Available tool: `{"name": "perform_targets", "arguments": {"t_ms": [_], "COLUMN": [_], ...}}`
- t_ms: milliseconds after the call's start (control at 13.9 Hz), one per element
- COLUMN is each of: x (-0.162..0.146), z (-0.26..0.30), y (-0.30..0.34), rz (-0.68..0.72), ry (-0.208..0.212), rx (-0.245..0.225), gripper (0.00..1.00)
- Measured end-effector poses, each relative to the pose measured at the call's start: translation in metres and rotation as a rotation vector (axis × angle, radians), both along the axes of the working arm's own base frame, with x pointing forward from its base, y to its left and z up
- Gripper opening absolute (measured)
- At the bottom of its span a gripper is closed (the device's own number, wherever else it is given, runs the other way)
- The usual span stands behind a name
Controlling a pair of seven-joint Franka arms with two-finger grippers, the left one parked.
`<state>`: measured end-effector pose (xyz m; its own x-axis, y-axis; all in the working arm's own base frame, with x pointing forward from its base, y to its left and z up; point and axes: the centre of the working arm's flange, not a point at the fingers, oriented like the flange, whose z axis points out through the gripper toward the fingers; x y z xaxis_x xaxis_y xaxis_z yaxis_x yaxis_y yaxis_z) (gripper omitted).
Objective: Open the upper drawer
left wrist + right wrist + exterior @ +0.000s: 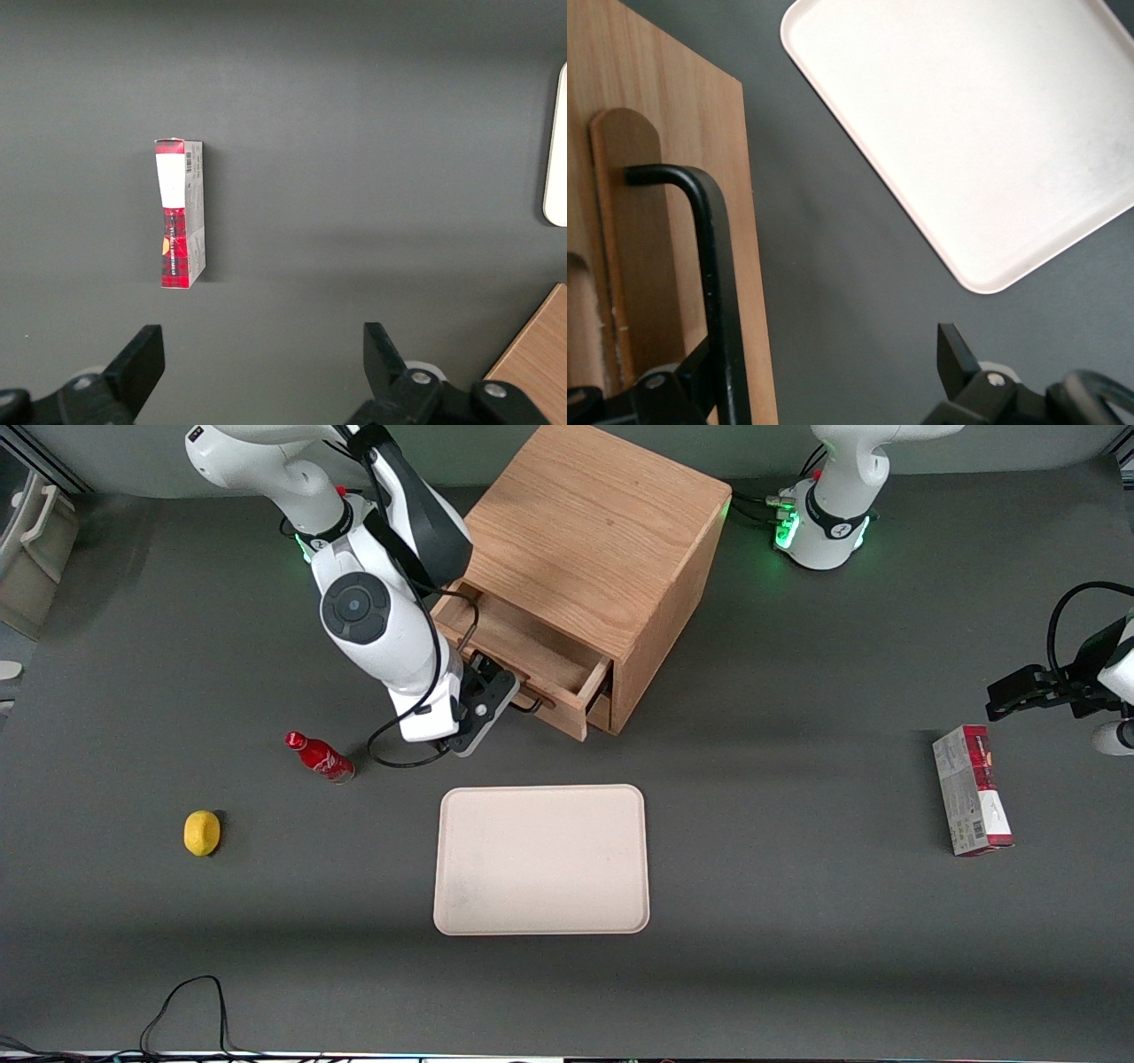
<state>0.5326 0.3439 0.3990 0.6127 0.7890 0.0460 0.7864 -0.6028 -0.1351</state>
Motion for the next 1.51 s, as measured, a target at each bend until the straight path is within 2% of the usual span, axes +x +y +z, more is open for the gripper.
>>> {"name": "perform_targets", "arguments": {"t_ms": [1079,1511], "x": [0.073,0.091], "z": [0.0,0.003], "y": [-0.057,-0.068], "rz": [-0.101,-0.123], "ry": [-0.023,-0.029], "rx": [-0.003,-0.005], "gripper": [1.0,1.0]}}
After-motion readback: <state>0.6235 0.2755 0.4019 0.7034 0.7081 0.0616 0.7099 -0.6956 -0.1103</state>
